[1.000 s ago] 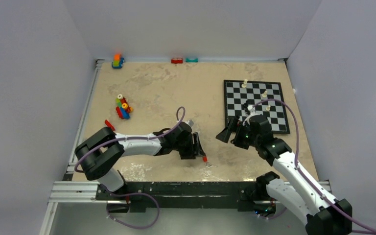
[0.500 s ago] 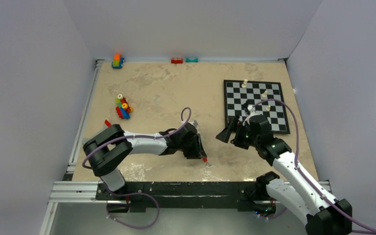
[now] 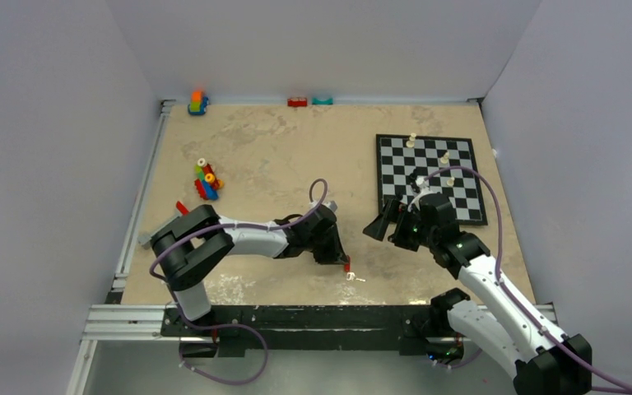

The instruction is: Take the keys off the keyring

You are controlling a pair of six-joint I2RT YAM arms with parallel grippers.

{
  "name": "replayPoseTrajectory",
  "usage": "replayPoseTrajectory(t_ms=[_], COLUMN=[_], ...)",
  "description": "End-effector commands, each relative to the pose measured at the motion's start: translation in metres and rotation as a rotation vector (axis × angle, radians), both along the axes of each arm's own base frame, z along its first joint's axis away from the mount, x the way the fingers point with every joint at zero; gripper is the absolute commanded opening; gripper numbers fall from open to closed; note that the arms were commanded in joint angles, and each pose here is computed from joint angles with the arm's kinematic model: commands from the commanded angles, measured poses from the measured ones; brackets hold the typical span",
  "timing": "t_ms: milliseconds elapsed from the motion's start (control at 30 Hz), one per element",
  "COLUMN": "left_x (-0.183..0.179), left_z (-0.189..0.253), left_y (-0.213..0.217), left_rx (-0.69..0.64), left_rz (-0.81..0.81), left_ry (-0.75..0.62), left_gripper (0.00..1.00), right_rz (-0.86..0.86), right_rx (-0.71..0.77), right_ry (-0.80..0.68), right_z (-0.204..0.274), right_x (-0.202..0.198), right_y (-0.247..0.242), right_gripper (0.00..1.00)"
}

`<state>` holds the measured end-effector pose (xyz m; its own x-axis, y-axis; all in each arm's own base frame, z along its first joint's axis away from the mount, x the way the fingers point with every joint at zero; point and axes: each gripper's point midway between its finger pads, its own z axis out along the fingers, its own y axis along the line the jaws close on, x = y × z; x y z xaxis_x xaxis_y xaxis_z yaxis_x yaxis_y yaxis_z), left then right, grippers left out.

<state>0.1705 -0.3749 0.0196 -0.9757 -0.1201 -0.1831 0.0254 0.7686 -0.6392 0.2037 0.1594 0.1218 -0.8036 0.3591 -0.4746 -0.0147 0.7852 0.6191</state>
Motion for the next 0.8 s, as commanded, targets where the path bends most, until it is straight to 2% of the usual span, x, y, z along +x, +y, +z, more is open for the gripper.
replayPoseTrajectory(t_ms=[0, 33, 333, 467, 600, 767], left_x=[0.007, 0.007, 0.004, 0.004, 0.007, 0.013], left_z=[0.019, 0.021, 0.07, 0.113, 0.166, 0.233], left_y=[-0.015, -0.015, 0.005, 0.012, 0.023, 0.044], left_rx=[-0.066, -0.069, -0.086, -0.117, -0.158, -0.238], left_rz=[0.002, 0.003, 0.059, 0.094, 0.143, 0.231], left_ry=[-0.029, -0.031, -0.068, -0.085, -0.126, -0.174], left_gripper=[0.03, 0.0, 0.0, 0.0, 0.0, 0.0], right_rz=[0.029, 0.03, 0.077, 0.166, 0.278, 0.357], right_rx=[-0.001, -0.002, 0.059, 0.158, 0.271, 0.335], right_ry=[-0.02, -0.019, -0.088, -0.207, -0.377, -0.59], right_z=[0.006, 0.006, 0.036, 0.074, 0.133, 0.2], right_x=[-0.001, -0.002, -0.002, -0.005, -0.015, -0.03], right_y=[0.002, 0.002, 0.012, 0.027, 0.041, 0.044], right_gripper=[0.95, 0.95, 0.95, 0.95, 0.93, 0.92])
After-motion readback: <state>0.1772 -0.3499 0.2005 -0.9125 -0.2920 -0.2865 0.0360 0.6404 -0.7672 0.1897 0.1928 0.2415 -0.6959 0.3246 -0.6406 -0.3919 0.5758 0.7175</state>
